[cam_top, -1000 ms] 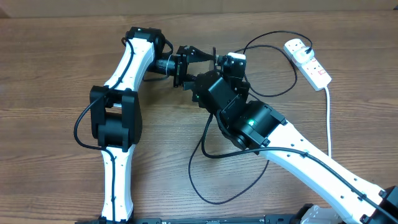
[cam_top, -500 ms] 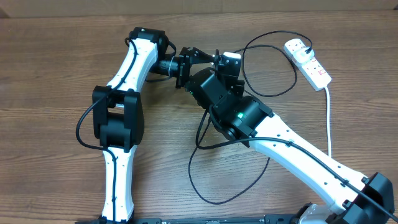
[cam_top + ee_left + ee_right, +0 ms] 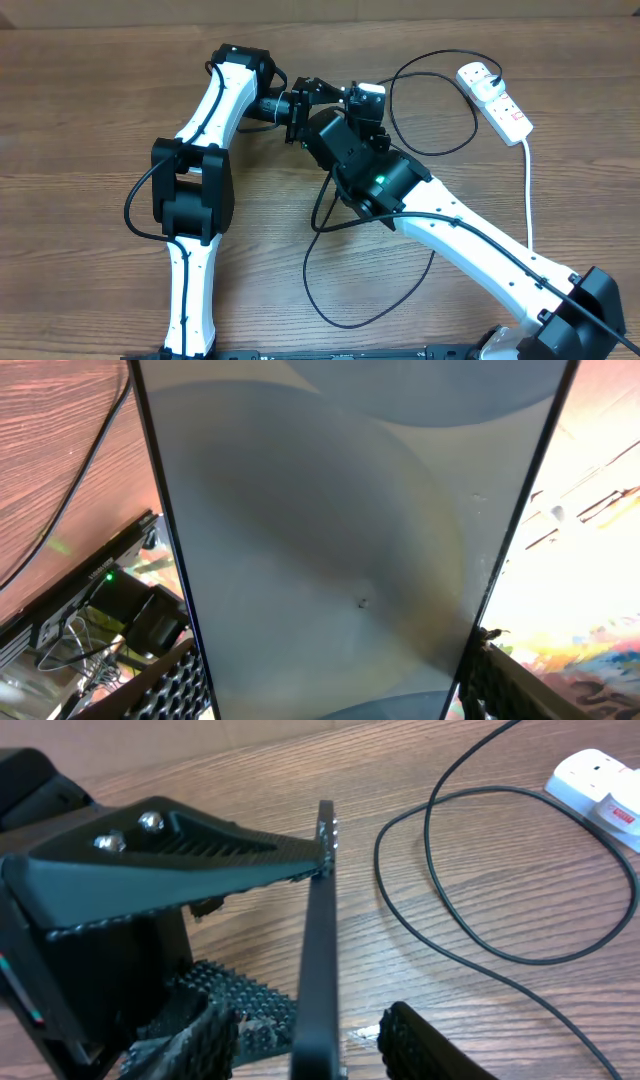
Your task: Plug charger to phone and switch on socket
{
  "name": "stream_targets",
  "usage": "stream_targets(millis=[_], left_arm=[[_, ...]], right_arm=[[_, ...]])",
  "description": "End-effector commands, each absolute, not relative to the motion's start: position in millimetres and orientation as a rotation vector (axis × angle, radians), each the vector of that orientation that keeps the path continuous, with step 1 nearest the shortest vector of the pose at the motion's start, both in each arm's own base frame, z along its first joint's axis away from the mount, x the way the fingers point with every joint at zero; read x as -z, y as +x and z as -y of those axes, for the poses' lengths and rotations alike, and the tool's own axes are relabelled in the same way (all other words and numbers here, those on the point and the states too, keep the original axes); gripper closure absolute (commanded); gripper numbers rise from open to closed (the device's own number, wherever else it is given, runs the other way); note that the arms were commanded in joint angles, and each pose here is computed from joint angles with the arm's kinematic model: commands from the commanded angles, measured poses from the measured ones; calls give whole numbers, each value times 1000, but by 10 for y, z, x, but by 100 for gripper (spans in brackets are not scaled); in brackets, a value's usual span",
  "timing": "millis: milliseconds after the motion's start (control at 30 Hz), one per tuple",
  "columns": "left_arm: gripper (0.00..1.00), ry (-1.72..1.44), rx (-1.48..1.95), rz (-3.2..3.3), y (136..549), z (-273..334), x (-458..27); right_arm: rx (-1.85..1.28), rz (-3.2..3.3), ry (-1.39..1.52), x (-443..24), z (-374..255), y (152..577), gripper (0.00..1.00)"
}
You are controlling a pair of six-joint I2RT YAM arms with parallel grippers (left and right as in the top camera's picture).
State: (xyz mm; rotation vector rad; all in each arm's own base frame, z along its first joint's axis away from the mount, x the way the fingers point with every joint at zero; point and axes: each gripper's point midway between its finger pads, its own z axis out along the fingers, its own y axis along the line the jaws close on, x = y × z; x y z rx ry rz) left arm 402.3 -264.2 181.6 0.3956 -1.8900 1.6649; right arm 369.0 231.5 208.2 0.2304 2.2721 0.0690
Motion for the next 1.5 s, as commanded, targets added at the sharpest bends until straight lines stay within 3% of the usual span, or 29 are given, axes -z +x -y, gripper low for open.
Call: stream_targets(millis=[0,400,1467], left_arm=[[36,366,-1742,1849,4072,2661,-1965],[36,360,-1732,1867,4068,2660,-1938],[36,306,-1770,1899,4069,2660,-1933]], right_arm=[[-69,-2242,253,-2182,-2287,3760,57],[-80,-2251,248,-2172,-2304,3752,71],[-105,-2266,242,-2154,-2342,3738,80]])
